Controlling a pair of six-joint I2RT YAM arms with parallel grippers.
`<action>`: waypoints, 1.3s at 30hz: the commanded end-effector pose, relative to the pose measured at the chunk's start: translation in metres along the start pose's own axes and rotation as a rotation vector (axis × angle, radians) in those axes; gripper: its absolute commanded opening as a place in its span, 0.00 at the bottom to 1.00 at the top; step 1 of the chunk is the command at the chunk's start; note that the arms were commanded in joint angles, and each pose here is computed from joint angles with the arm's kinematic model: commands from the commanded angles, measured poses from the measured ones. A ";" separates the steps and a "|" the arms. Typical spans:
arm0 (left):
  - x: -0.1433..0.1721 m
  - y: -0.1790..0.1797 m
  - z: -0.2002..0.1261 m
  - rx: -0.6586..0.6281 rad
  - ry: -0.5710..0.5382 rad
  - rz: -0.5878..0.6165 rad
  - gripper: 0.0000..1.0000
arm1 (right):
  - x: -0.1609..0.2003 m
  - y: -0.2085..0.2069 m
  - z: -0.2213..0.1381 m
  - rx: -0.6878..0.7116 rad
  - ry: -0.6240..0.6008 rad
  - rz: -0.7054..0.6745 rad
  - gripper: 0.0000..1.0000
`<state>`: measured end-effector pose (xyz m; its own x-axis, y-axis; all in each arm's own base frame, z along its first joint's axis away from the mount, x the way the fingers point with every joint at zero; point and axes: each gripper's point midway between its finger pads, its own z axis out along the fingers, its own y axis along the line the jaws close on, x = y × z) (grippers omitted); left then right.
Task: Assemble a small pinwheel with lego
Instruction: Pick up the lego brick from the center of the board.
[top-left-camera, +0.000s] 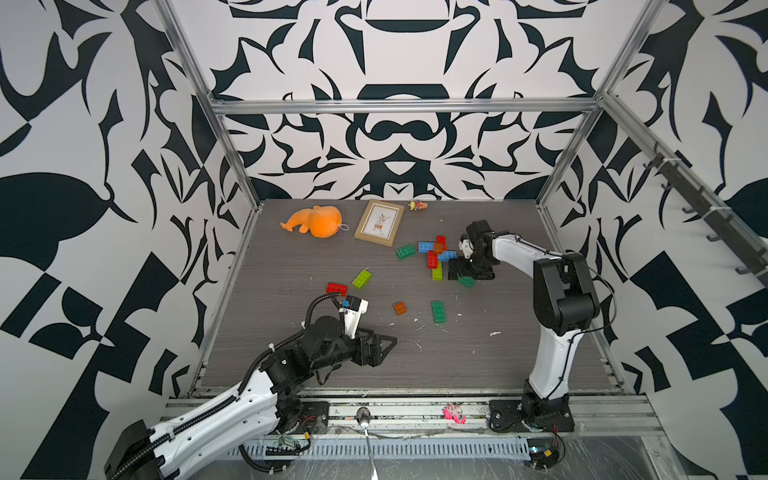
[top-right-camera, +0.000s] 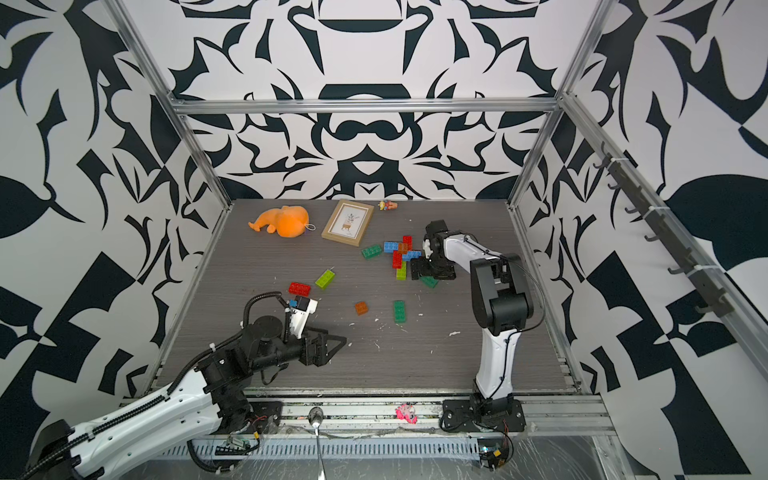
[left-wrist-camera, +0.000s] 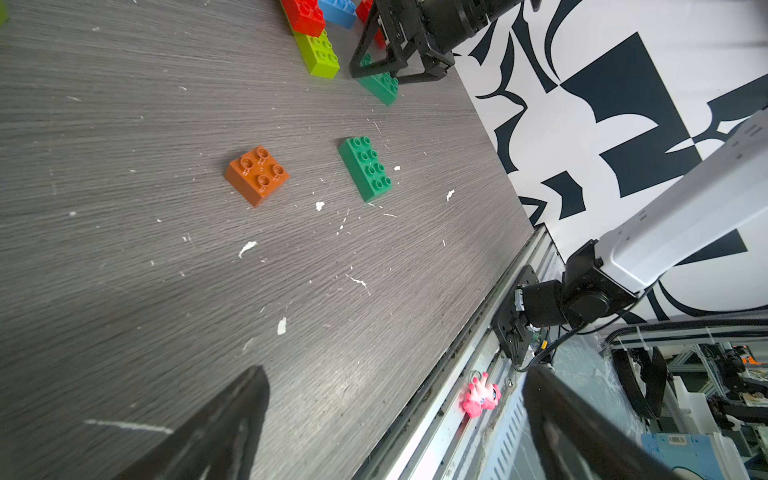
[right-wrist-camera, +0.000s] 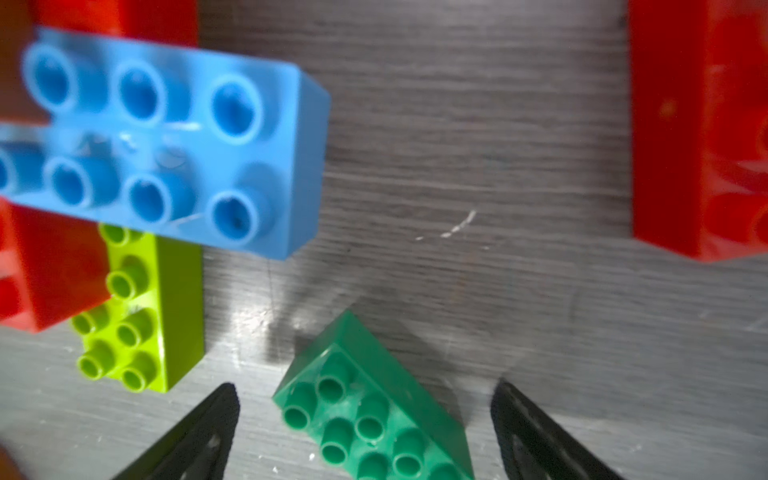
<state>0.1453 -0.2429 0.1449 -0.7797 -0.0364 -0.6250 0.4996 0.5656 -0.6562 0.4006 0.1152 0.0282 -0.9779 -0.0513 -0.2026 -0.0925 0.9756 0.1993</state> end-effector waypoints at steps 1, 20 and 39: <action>-0.011 -0.011 -0.002 0.027 -0.029 0.018 1.00 | 0.014 0.019 -0.002 -0.108 0.027 -0.009 0.96; -0.007 -0.008 0.001 0.027 -0.018 -0.004 1.00 | 0.027 -0.005 -0.006 0.071 -0.025 0.037 0.58; 0.000 0.003 0.002 -0.007 -0.009 -0.002 1.00 | 0.012 0.007 -0.007 0.167 -0.086 -0.015 0.30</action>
<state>0.1468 -0.2444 0.1475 -0.7769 -0.0454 -0.6280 0.5007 0.5602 -0.6599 0.3846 0.1223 0.0219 -0.9682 -0.0709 -0.2401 -0.0915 0.9929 0.0758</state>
